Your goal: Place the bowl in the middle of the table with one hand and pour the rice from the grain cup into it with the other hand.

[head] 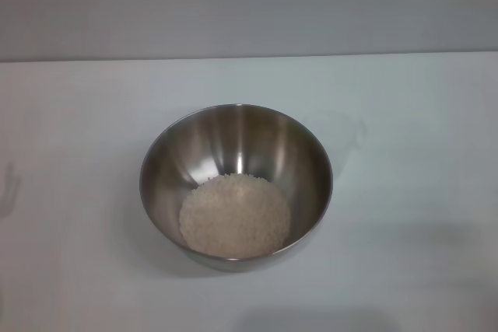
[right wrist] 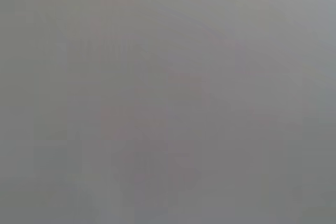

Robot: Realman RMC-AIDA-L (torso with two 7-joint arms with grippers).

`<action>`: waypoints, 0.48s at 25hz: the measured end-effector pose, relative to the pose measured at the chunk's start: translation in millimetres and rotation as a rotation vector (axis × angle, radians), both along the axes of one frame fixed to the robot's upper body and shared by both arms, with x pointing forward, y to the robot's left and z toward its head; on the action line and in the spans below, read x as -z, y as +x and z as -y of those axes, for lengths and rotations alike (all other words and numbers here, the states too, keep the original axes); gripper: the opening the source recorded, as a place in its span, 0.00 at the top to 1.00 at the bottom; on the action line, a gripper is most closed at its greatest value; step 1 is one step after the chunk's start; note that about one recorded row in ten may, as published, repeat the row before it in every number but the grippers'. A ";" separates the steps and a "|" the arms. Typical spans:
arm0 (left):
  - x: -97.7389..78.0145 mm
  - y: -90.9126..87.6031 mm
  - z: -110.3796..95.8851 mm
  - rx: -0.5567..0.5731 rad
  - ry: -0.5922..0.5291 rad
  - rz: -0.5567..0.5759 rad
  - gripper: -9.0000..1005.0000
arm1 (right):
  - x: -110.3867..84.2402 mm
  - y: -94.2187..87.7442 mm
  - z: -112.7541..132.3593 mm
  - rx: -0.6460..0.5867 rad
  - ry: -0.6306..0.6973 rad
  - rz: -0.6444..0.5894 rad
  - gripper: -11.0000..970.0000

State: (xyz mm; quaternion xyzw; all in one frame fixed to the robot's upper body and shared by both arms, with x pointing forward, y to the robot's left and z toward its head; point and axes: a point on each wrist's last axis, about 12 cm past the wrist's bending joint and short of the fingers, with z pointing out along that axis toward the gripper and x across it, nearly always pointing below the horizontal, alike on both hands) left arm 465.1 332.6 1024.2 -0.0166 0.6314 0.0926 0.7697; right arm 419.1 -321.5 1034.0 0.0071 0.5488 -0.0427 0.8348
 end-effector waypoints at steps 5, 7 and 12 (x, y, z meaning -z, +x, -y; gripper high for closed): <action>0.7 0.4 0.3 0.004 0.003 -0.006 0.17 | -0.3 1.2 0.1 -0.002 -0.002 0.001 0.13; 0.7 0.4 -0.2 0.001 0.002 -0.006 0.17 | -0.4 1.6 0.1 -0.002 -0.001 0.002 0.13; 0.5 0.7 -0.8 0.004 0.016 -0.007 0.17 | -0.7 2.3 0.0 -0.001 0.000 0.003 0.13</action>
